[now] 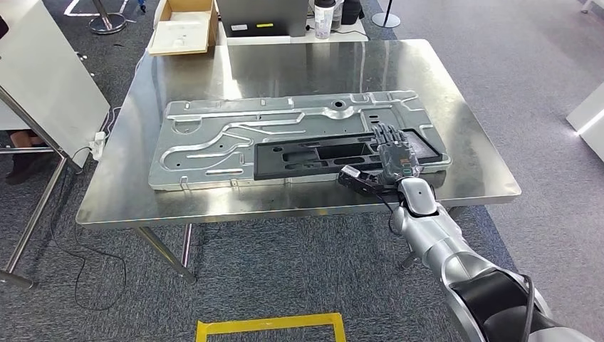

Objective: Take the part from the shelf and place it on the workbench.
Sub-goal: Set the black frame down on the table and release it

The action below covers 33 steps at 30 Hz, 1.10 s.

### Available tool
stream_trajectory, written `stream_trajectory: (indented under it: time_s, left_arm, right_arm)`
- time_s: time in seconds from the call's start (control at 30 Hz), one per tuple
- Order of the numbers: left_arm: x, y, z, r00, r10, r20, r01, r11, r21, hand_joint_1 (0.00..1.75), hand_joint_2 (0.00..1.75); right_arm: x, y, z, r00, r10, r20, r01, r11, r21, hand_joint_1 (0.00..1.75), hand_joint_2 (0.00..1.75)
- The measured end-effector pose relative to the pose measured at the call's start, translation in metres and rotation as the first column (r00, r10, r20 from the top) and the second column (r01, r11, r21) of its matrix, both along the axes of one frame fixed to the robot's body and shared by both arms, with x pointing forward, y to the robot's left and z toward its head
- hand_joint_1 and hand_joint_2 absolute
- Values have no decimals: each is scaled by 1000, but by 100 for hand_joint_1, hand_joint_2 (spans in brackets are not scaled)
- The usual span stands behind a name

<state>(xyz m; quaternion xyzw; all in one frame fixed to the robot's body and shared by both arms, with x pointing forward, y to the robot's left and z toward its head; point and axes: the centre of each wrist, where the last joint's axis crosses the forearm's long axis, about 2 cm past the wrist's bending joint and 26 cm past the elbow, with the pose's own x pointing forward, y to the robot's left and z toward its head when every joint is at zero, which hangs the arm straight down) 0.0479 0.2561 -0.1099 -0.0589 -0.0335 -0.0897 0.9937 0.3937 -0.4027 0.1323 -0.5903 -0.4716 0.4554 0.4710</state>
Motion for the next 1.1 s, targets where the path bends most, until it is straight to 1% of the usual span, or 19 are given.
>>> stream_trajectory:
  time_s: [0.17,0.3,0.43,0.63,0.73,0.9,1.1]
  left_arm:
    - [0,-3,0,1000,10,0,-10,1000,-4,0,0]
    - [0,-4,0,1000,19,-1,-19,1000,-3,0,0]
    - [0,-4,0,1000,27,-1,-27,1000,-2,0,0]
    - [0,-4,0,999,36,4,-36,999,-5,0,0]
    - [0,-4,0,999,42,8,-41,999,-7,0,0]
    - [0,-4,0,999,45,9,-45,999,-8,0,0]
    - [0,-4,0,999,49,9,-49,999,-8,0,0]
  right_arm:
    - [0,20,6,996,69,53,-69,998,-10,0,0]
    - [-2,44,18,982,148,119,-147,989,-21,0,0]
    - [-7,77,35,953,244,179,-243,970,-29,0,0]
    - [-18,115,56,888,378,261,-380,924,-45,0,0]
    - [-24,132,64,862,423,280,-426,903,-52,0,0]
    - [-29,145,71,840,453,300,-457,887,-59,0,0]
    - [-32,150,73,828,469,309,-475,878,-62,0,0]
